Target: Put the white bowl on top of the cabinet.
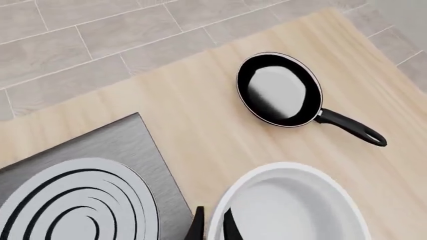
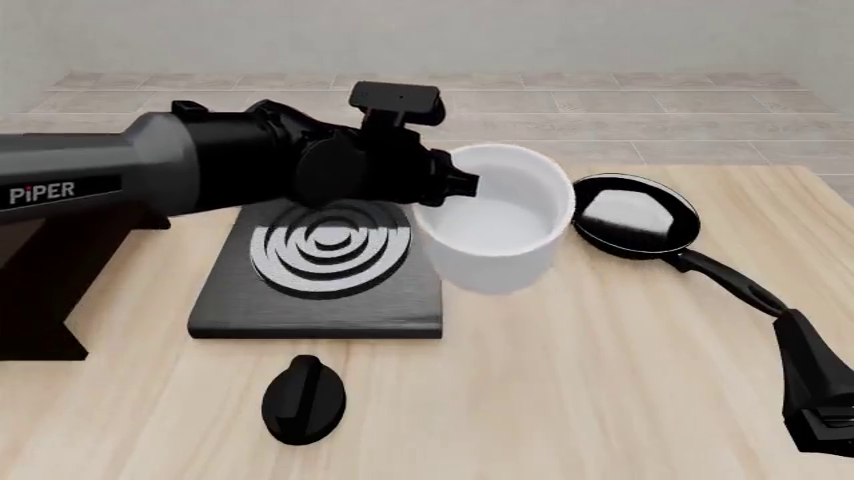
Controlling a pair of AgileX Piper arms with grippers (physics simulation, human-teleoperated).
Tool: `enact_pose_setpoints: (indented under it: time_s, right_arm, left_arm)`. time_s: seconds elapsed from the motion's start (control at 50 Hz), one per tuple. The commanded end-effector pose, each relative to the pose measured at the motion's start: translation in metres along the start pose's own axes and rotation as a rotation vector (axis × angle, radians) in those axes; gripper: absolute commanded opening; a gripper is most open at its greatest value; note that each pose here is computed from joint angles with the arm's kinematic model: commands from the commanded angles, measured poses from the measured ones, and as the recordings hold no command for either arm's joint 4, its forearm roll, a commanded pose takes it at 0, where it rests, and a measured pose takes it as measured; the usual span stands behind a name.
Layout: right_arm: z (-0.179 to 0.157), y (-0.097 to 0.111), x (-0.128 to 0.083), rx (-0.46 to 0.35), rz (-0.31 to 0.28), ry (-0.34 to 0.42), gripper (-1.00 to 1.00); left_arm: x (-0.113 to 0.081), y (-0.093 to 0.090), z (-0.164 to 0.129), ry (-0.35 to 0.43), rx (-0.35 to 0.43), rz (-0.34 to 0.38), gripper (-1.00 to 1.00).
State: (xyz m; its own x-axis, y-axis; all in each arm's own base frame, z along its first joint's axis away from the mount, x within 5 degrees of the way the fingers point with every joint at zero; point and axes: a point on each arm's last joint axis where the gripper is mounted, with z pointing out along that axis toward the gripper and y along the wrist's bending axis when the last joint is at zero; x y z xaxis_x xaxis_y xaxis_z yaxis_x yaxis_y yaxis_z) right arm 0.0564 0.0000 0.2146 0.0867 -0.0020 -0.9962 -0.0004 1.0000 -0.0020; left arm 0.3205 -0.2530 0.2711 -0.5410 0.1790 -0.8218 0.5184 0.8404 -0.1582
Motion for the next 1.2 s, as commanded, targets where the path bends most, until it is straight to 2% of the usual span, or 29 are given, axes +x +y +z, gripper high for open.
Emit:
enact_pose_setpoints:
  time_s: [0.02, 0.2, 0.32, 0.36, 0.46, 0.52, 0.68, 0.84, 1.2]
  right_arm:
    - [0.000, 0.000, 0.000, 0.000, 0.000, 0.000, 1.00]
    - [0.000, 0.000, 0.000, 0.000, 0.000, 0.000, 1.00]
    - [0.000, 0.000, 0.000, 0.000, 0.000, 0.000, 1.00]
    - [0.000, 0.000, 0.000, 0.000, 0.000, 0.000, 1.00]
    - [0.000, 0.000, 0.000, 0.000, 0.000, 0.000, 1.00]
    - [0.000, 0.000, 0.000, 0.000, 0.000, 0.000, 1.00]
    - [0.000, 0.000, 0.000, 0.000, 0.000, 0.000, 1.00]
    - [0.000, 0.000, 0.000, 0.000, 0.000, 0.000, 1.00]
    - [0.000, 0.000, 0.000, 0.000, 0.000, 0.000, 1.00]
  left_arm:
    - [-0.009, 0.032, -0.007, -0.039, -0.054, -0.054, -1.00]
    - [-0.018, 0.051, -0.015, -0.060, -0.095, -0.052, -1.00]
    - [-0.016, 0.059, -0.016, -0.063, -0.109, -0.063, -1.00]
    - [-0.014, 0.065, -0.015, -0.064, -0.122, -0.085, -1.00]
    - [-0.012, 0.078, -0.010, -0.064, -0.147, -0.088, -1.00]
    - [-0.012, 0.079, -0.011, -0.067, -0.149, -0.092, -1.00]
    - [-0.006, 0.099, -0.007, -0.063, -0.189, -0.115, -1.00]
    - [-0.010, 0.125, -0.011, -0.077, -0.243, -0.136, -1.00]
    - [-0.045, 0.165, -0.048, -0.134, -0.340, -0.164, -1.00]
